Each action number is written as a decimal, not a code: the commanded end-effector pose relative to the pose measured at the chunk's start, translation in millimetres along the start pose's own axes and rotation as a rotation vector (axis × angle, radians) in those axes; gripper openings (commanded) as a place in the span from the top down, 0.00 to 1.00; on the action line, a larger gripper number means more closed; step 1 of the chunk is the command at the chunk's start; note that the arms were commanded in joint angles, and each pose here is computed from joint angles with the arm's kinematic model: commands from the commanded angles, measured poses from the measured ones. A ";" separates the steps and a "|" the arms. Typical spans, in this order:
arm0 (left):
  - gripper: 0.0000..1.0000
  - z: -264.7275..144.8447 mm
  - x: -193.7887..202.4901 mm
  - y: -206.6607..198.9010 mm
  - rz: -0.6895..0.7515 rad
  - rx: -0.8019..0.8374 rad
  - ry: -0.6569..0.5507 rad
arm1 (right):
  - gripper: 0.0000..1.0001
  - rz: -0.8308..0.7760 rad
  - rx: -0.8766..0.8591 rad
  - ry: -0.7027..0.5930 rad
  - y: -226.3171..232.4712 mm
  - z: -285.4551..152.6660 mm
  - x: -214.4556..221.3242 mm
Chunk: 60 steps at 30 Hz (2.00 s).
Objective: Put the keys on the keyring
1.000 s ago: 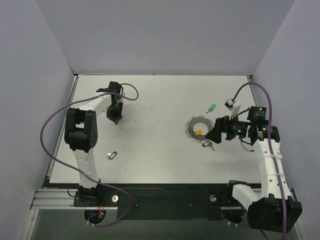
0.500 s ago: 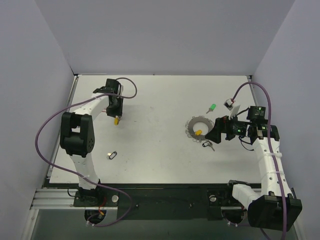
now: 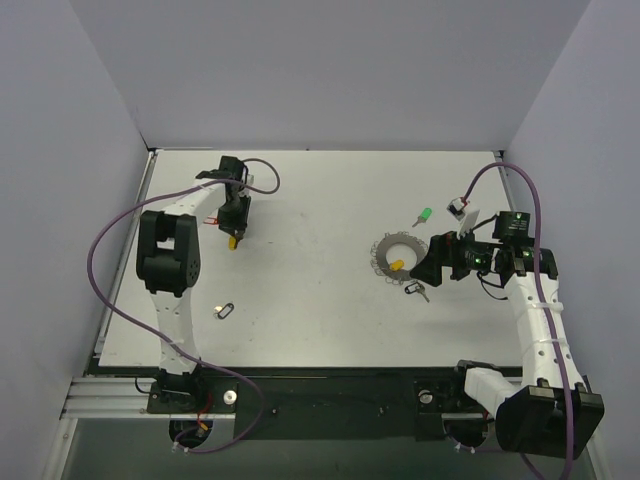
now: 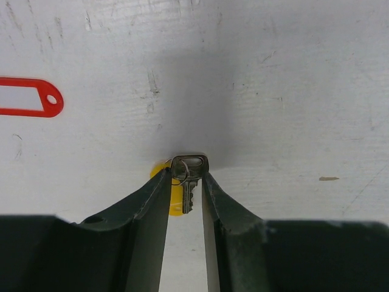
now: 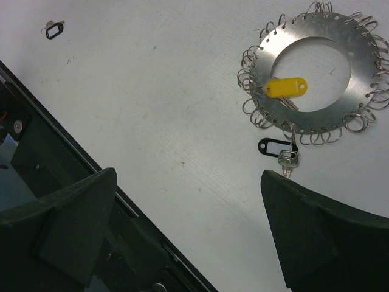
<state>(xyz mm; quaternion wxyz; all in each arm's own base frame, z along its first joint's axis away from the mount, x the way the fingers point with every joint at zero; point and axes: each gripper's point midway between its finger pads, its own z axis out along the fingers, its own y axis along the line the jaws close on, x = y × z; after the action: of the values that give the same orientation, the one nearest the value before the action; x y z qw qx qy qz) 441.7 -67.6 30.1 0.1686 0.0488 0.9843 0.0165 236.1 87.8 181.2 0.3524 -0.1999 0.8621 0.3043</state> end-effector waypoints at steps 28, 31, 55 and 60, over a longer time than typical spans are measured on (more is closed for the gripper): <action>1.00 -43.2 -22.8 7.5 0.030 -0.050 -0.080 | 0.00 -0.022 -0.043 -0.011 6.7 -4.4 -2.7; 1.00 -80.6 -14.6 -20.0 0.052 0.046 -0.151 | 0.00 -0.048 -0.043 0.010 8.3 -7.4 2.4; 1.00 -210.3 149.2 -394.8 0.433 0.904 -0.175 | 0.03 -0.112 0.026 0.011 4.2 -42.9 25.9; 1.00 -179.1 178.6 -413.0 0.443 0.882 -0.104 | 0.03 -0.079 0.011 0.019 0.7 -38.6 30.8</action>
<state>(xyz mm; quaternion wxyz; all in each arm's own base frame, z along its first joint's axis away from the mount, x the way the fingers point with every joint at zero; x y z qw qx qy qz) 182.4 -432.2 104.9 0.1562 0.3306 0.8736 -0.3212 199.4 52.8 184.6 0.3635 -0.2444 0.8620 0.2549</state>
